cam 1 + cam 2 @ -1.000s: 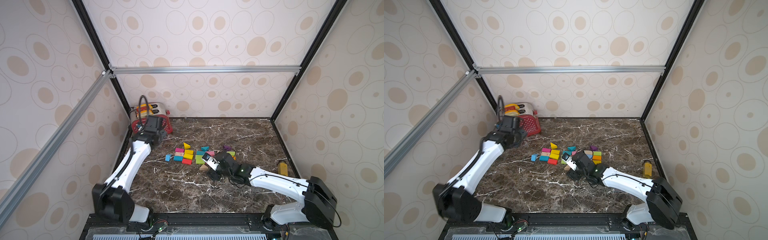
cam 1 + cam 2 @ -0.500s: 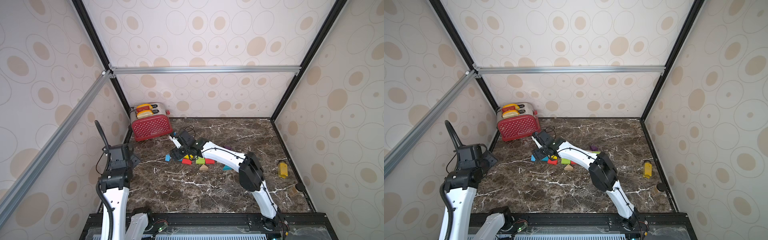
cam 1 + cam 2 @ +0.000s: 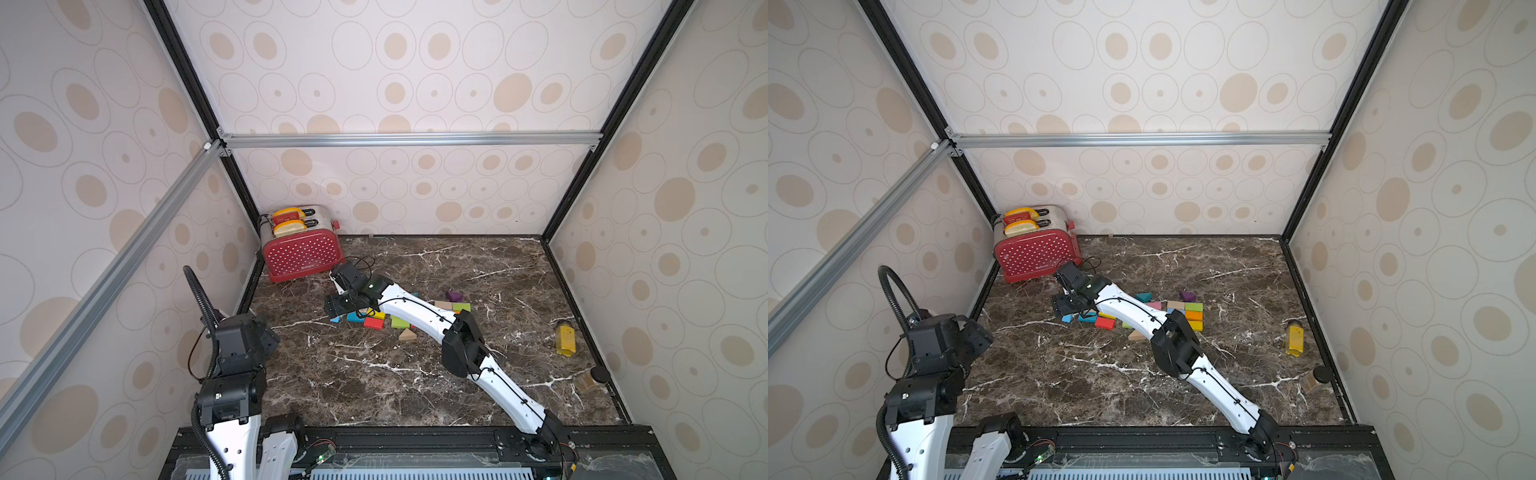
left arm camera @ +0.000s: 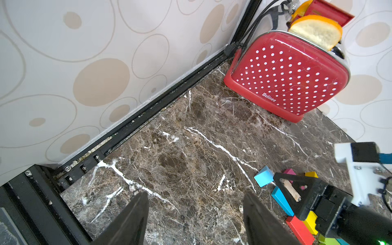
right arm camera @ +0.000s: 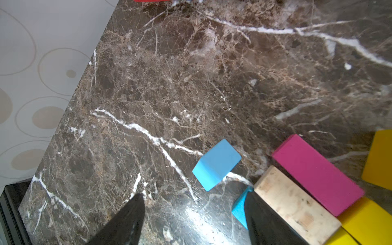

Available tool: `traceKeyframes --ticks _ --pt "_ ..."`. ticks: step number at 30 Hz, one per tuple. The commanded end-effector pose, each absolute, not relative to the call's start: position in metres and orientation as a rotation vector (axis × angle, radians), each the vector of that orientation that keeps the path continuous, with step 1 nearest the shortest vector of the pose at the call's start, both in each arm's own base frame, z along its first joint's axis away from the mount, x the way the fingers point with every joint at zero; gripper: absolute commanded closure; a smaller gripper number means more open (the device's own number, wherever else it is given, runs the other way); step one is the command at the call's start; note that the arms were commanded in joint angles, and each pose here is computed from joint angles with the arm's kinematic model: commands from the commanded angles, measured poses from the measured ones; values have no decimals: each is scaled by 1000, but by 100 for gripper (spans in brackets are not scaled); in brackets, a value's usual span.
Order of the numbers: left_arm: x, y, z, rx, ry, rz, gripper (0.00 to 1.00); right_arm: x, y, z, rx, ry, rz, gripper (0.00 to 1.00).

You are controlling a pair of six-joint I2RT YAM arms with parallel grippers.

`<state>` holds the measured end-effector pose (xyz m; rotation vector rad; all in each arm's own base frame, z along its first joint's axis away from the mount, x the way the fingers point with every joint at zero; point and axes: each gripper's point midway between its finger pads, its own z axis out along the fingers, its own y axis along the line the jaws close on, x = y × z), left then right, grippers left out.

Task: Assemble a piece of candy with building blocks
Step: Pick up the building block from the center of the board.

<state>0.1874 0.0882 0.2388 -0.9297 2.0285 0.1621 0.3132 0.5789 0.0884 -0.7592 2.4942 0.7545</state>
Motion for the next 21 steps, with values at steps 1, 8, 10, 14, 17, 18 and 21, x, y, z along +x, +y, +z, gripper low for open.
traceKeyframes --ticks 1,8,10,14,17,18,21 --pt "187 89 237 -910 2043 179 28 307 586 71 -745 2536 791 24" --pt "188 88 235 -911 2041 170 27 305 591 51 -769 2559 804 26" --pt "189 87 234 -910 2043 165 27 305 590 47 -773 2561 799 26" --pt "190 87 233 -910 2049 164 27 304 596 37 -797 2551 825 27" --pt "190 87 233 -910 2049 164 27 307 595 27 -831 2542 787 27" --pt "190 87 233 -910 2049 164 27 307 594 23 -837 2544 777 27" --pt "191 87 232 -909 2050 164 27 306 594 13 -857 2547 771 28"
